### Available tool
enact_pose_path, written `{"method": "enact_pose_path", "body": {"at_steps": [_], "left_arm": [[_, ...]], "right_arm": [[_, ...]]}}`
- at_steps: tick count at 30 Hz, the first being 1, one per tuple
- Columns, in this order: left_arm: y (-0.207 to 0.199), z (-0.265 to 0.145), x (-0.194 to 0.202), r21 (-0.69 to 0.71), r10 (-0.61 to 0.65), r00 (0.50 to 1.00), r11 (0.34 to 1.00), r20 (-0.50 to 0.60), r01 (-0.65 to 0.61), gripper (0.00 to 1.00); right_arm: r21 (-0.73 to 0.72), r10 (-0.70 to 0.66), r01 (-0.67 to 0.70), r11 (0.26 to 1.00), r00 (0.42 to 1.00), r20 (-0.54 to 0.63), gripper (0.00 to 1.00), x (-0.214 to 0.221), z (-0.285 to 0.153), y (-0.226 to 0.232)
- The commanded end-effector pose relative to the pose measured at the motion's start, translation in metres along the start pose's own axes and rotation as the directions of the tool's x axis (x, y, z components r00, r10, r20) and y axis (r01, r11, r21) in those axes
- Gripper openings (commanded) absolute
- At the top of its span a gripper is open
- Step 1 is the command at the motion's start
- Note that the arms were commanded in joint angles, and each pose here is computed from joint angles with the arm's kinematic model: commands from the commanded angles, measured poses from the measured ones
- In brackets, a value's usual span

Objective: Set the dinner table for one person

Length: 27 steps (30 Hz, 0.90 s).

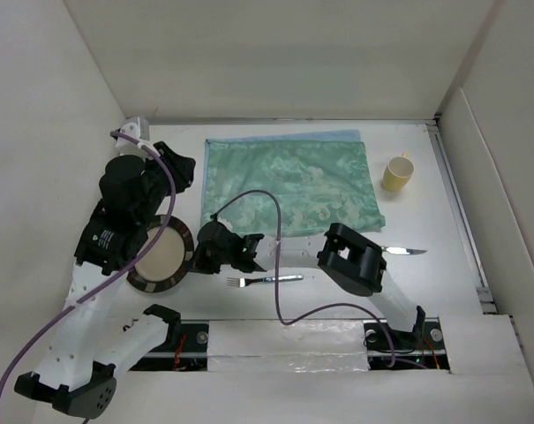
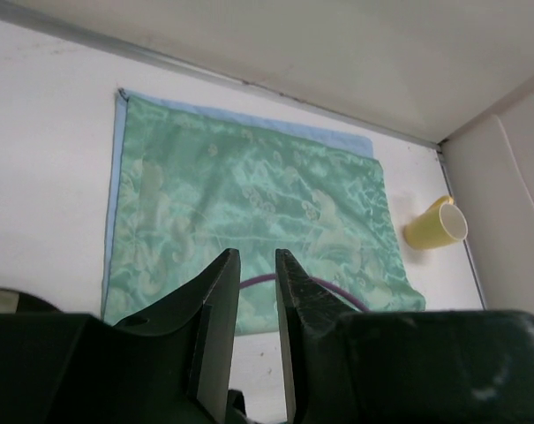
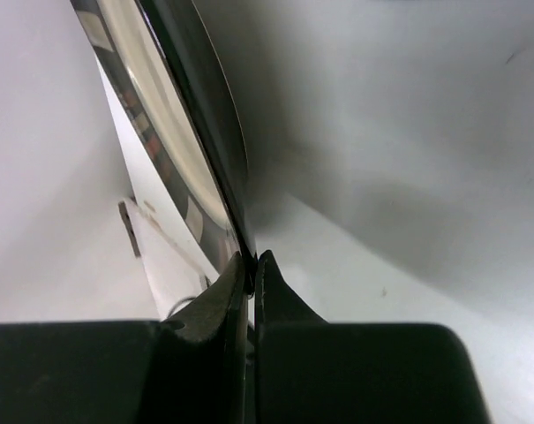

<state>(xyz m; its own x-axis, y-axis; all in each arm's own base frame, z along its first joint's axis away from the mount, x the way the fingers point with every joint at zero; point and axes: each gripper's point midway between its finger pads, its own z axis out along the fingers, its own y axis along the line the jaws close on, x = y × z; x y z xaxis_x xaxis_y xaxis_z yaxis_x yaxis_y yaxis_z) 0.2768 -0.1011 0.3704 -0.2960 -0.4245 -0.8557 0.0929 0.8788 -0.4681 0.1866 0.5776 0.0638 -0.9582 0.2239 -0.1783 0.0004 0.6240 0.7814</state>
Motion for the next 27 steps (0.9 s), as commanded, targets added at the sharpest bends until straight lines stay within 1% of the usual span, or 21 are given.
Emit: {"method": "enact_pose_path", "body": {"at_steps": [1,2,4,6,8,9,11,12,15,16,17,18,20,22,23,24,25,26,27], "left_arm": [[-0.011,-0.015,-0.041,0.013,0.021,0.992,1.000,0.126,-0.023,0.20],[-0.013,-0.018,-0.048,0.015,0.020,0.990,1.000,0.142,-0.022,0.21],[-0.014,-0.018,-0.054,0.007,0.025,0.987,1.000,0.156,-0.027,0.21],[-0.017,-0.020,-0.063,0.007,0.024,0.984,1.000,0.176,-0.026,0.21],[-0.019,-0.021,-0.069,0.006,0.031,0.983,0.999,0.182,-0.032,0.22],[-0.019,-0.022,-0.070,0.003,0.032,0.982,0.999,0.187,-0.033,0.22],[-0.020,-0.023,-0.075,0.003,0.028,0.980,1.000,0.197,-0.029,0.22],[-0.020,-0.023,-0.075,0.005,0.028,0.980,1.000,0.198,-0.029,0.22],[-0.020,-0.020,-0.073,0.004,0.028,0.980,1.000,0.197,-0.029,0.22],[-0.020,-0.019,-0.073,0.003,0.028,0.980,1.000,0.196,-0.030,0.22],[-0.019,-0.015,-0.068,0.005,0.031,0.983,0.999,0.183,-0.032,0.22],[-0.019,-0.015,-0.068,0.006,0.030,0.982,0.999,0.184,-0.032,0.22],[-0.017,-0.011,-0.063,-0.003,0.032,0.985,0.999,0.172,-0.032,0.22],[-0.015,-0.009,-0.061,-0.006,0.033,0.985,0.999,0.172,-0.032,0.22],[-0.014,-0.005,-0.058,-0.015,0.039,0.987,0.999,0.157,-0.037,0.22],[-0.014,-0.005,-0.058,-0.015,0.042,0.987,0.999,0.157,-0.040,0.22],[-0.013,-0.004,-0.056,-0.017,0.045,0.987,0.999,0.151,-0.043,0.22],[-0.012,-0.003,-0.055,-0.021,0.049,0.988,0.999,0.148,-0.046,0.21],[-0.011,-0.001,-0.053,-0.028,0.053,0.989,0.998,0.138,-0.050,0.21]], "right_arm": [[-0.074,-0.138,0.137,0.988,0.990,-0.008,0.00,0.015,-0.034,0.048],[-0.097,-0.151,0.154,0.983,0.988,0.042,0.00,0.004,-0.044,0.063],[-0.149,-0.170,0.185,0.971,0.980,0.103,0.00,-0.022,-0.058,0.090],[-0.194,-0.173,0.197,0.961,0.976,0.134,0.00,-0.042,-0.072,0.113],[-0.230,-0.170,0.211,0.950,0.968,0.187,0.00,-0.073,-0.087,0.134],[-0.256,-0.178,0.221,0.941,0.967,0.180,0.00,-0.078,-0.098,0.143],[-0.269,-0.182,0.233,0.934,0.962,0.203,0.00,-0.099,-0.112,0.149],[-0.283,-0.177,0.236,0.929,0.960,0.219,0.00,-0.106,-0.126,0.155],[-0.301,-0.154,0.228,0.926,0.956,0.250,0.00,-0.133,-0.149,0.149],[-0.321,-0.137,0.210,0.923,0.962,0.237,0.00,-0.137,-0.156,0.148],[-0.323,-0.118,0.189,0.927,0.967,0.227,0.00,-0.152,-0.158,0.135],[-0.322,-0.118,0.189,0.928,0.967,0.226,0.00,-0.152,-0.158,0.135],[-0.275,-0.142,0.189,0.943,0.973,0.182,0.00,-0.148,-0.149,0.118],[-0.234,-0.147,0.186,0.954,0.973,0.177,0.00,-0.146,-0.143,0.100],[-0.306,-0.127,0.195,0.932,0.965,0.228,0.00,-0.164,-0.154,0.105],[-0.307,-0.127,0.195,0.932,0.965,0.229,0.00,-0.164,-0.154,0.105],[-0.331,-0.106,0.173,0.928,0.972,0.209,0.00,-0.161,-0.158,0.094],[-0.376,-0.099,0.181,0.909,0.969,0.226,0.00,-0.169,-0.165,0.100],[-0.378,-0.088,0.174,0.909,0.968,0.235,0.00,-0.182,-0.169,0.095]]}}
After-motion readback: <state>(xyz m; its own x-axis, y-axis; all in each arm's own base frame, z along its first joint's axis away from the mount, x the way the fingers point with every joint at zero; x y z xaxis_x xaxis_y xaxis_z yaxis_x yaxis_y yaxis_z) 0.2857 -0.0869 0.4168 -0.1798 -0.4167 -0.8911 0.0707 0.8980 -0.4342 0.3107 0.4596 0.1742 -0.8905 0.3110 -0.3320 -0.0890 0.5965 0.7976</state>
